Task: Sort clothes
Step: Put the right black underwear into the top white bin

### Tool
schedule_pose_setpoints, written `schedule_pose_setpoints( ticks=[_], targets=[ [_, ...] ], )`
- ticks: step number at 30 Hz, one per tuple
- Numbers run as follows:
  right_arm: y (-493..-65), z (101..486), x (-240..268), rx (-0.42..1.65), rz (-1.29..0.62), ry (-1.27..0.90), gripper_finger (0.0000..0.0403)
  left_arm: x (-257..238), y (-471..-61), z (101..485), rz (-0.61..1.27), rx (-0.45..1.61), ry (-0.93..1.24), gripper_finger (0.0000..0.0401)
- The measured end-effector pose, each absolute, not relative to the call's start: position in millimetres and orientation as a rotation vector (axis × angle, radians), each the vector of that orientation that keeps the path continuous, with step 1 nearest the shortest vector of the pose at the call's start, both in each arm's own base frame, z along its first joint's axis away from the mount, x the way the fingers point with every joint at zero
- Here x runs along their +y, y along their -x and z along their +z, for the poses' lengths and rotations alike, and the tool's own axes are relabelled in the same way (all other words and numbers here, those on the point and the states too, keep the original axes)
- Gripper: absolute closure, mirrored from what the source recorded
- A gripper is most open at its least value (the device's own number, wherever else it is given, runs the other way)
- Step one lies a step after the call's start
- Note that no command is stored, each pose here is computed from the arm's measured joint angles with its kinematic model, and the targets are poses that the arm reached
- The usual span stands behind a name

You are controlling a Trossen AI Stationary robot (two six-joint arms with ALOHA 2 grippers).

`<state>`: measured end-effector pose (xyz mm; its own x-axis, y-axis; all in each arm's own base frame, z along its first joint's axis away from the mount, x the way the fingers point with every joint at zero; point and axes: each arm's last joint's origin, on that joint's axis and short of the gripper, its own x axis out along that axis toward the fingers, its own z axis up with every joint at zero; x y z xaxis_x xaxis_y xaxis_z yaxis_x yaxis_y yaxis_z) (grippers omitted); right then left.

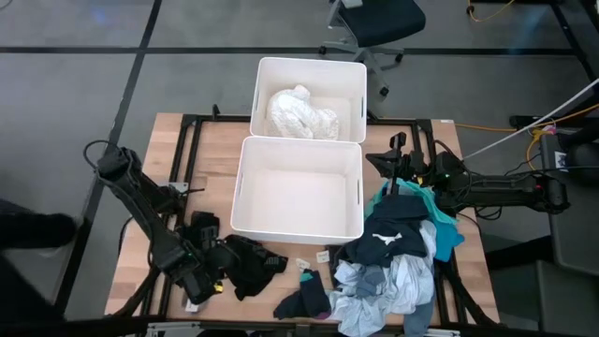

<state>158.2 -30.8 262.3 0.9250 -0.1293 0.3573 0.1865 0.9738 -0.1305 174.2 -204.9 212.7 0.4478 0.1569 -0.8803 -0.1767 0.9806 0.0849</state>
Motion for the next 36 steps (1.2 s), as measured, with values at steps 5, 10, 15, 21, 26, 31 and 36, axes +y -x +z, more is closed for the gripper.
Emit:
schedule_pose_setpoints(
  ticks=[5,10,15,21,26,31,36],
  targets=[
    [-158,262,-31,-0.355,-0.163,0.164,0.0386,-199,-172,190,0.221,1.049,0.005,0.0203],
    [-158,262,-31,-0.354,-0.163,0.164,0.0386,-195,-171,170,0.196,0.993,0.024,0.0203],
    [-158,262,-31,-0.354,-0.163,0.164,0.0386,-187,-165,148,0.18,0.989,0.037,0.0203],
    [-158,262,-31,-0.353,-0.163,0.164,0.0386,-176,-154,125,0.171,1.016,0.098,0.0204],
    [-158,262,-31,-0.352,-0.163,0.164,0.0386,-172,-151,118,0.19,1.012,0.131,0.0251],
    [-158,262,-31,-0.349,-0.162,0.163,0.0386,-175,-153,120,0.164,1.027,0.125,0.034],
    [-158,262,-31,-0.349,-0.162,0.163,0.0386,-186,-158,138,-0.003,1.081,0.051,0.0386]
  ],
)
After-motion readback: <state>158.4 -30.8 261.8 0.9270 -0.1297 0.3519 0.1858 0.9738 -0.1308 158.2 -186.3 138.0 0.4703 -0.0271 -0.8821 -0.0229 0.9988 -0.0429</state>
